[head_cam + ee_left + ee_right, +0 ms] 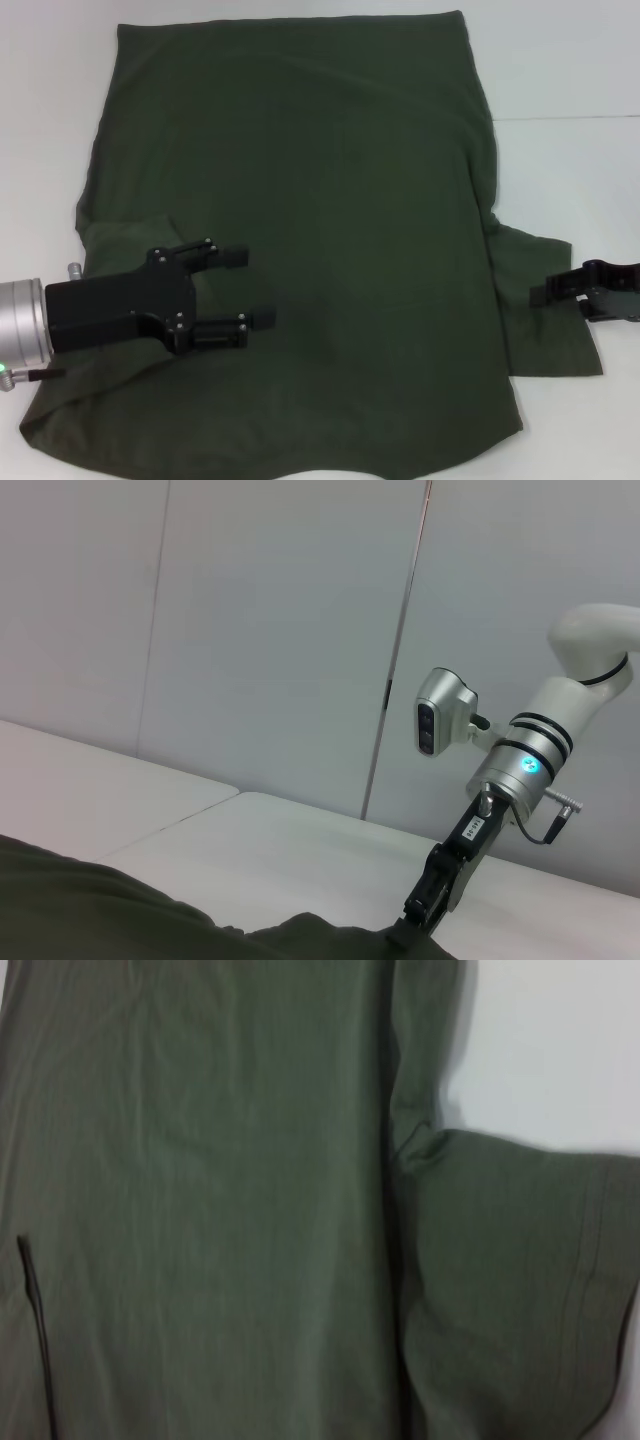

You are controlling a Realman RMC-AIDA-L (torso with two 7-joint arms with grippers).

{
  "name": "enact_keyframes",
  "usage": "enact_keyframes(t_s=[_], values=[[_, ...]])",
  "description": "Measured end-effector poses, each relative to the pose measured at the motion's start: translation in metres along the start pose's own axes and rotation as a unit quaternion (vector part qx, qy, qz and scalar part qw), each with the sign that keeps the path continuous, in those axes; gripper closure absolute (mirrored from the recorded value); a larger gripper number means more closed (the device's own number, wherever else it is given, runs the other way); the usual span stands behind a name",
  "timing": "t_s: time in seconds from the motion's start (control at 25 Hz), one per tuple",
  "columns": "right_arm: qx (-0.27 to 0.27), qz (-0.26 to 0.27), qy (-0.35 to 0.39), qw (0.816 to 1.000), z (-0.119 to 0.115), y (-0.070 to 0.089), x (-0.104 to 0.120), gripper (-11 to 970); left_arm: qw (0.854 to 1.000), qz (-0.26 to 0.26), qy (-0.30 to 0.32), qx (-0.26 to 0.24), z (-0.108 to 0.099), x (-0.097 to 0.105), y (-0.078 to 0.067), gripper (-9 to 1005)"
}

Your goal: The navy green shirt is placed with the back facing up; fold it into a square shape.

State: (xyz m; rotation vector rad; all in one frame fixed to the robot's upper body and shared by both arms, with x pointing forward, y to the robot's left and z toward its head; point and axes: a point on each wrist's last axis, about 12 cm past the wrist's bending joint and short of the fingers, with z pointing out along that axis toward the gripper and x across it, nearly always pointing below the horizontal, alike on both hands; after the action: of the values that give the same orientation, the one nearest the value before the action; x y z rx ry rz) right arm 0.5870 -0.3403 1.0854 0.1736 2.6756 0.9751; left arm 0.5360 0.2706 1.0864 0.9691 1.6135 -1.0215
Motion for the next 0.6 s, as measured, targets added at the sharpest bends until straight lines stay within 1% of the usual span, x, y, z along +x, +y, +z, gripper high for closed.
enact_keyframes(t_s=[0.24, 0.6], values=[[0.001, -0.009, -0.002, 1.0, -0.0001, 0.0007, -0.0015, 434, 1.0, 0.0, 0.0, 0.0, 0.0003, 0.0001, -0.0001, 113], [0.008, -0.03, 0.0, 1.0, 0.0005, 0.0012, -0.0025, 775, 1.0, -0.001, 0.0, 0.0, 0.0008, 0.0003, -0.0004, 112]])
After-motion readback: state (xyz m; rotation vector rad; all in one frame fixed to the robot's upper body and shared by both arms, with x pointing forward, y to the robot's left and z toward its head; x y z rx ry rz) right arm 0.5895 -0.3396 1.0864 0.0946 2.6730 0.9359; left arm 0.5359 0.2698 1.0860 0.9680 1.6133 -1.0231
